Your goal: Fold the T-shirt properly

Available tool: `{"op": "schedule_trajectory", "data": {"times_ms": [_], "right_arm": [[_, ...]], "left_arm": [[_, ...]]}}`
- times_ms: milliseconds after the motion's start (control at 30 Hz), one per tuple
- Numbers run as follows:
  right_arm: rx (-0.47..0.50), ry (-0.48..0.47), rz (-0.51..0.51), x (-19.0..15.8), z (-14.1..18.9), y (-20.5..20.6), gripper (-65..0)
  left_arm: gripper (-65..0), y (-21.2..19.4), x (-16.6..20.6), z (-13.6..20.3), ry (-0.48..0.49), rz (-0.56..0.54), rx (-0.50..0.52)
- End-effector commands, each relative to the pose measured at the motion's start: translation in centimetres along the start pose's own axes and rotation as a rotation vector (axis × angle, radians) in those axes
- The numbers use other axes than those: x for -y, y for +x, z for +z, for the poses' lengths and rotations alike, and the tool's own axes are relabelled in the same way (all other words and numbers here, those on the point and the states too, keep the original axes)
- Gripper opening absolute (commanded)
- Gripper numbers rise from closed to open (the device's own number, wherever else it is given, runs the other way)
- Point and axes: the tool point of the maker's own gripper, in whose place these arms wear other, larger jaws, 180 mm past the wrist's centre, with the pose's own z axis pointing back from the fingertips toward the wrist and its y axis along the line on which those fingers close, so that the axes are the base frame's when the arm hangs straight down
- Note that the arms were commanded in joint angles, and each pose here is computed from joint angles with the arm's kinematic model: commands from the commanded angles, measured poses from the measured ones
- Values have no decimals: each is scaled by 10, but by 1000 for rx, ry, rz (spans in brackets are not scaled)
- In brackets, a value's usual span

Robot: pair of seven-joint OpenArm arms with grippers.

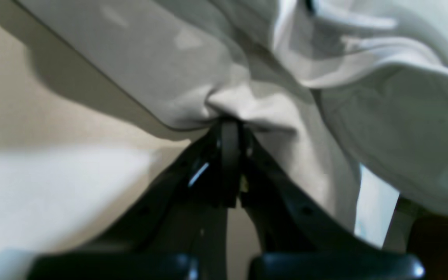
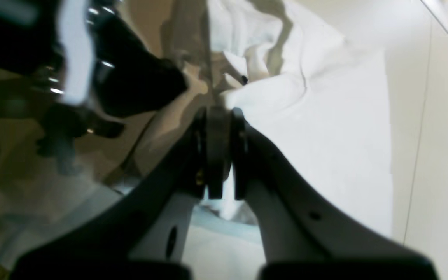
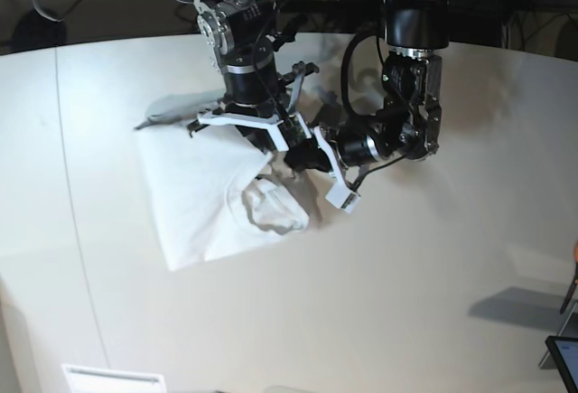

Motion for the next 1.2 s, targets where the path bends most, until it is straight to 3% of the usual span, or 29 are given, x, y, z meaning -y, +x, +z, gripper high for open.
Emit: {"op": "schedule_trajectory", "data": {"times_ms": [0, 233, 500, 700, 733, 867, 1067, 1133, 1167], "right_arm": [[87, -6, -95, -12, 8, 37, -641], [68, 130, -179, -34, 9, 34, -624], [121, 158, -205, -38, 11, 42, -338], [155, 148, -204, -35, 11, 48, -332], [180, 130, -202, -30, 11, 51, -332], [248, -86, -191, 21, 5, 53, -326], [193, -369, -182, 115, -9, 29, -342], [168, -444, -165, 145, -10, 15, -440], [160, -467, -157, 155, -10, 11, -518]], "left_arm": [[-650, 2, -4, 2, 22, -19, -21], [-650, 5, -2, 1, 16, -19, -13], [-650, 4, -4, 3, 21, -20, -14], [-650, 7, -11, 8, 38, -4, 4], [-650, 8, -13, 10, 43, 2, 12], [-650, 15, -16, 20, 64, -12, 37], [-650, 26, -7, 56, 126, -164, 68], [-650, 33, 4, 66, 136, -221, 90], [-650, 37, 10, 70, 140, -249, 102]]}}
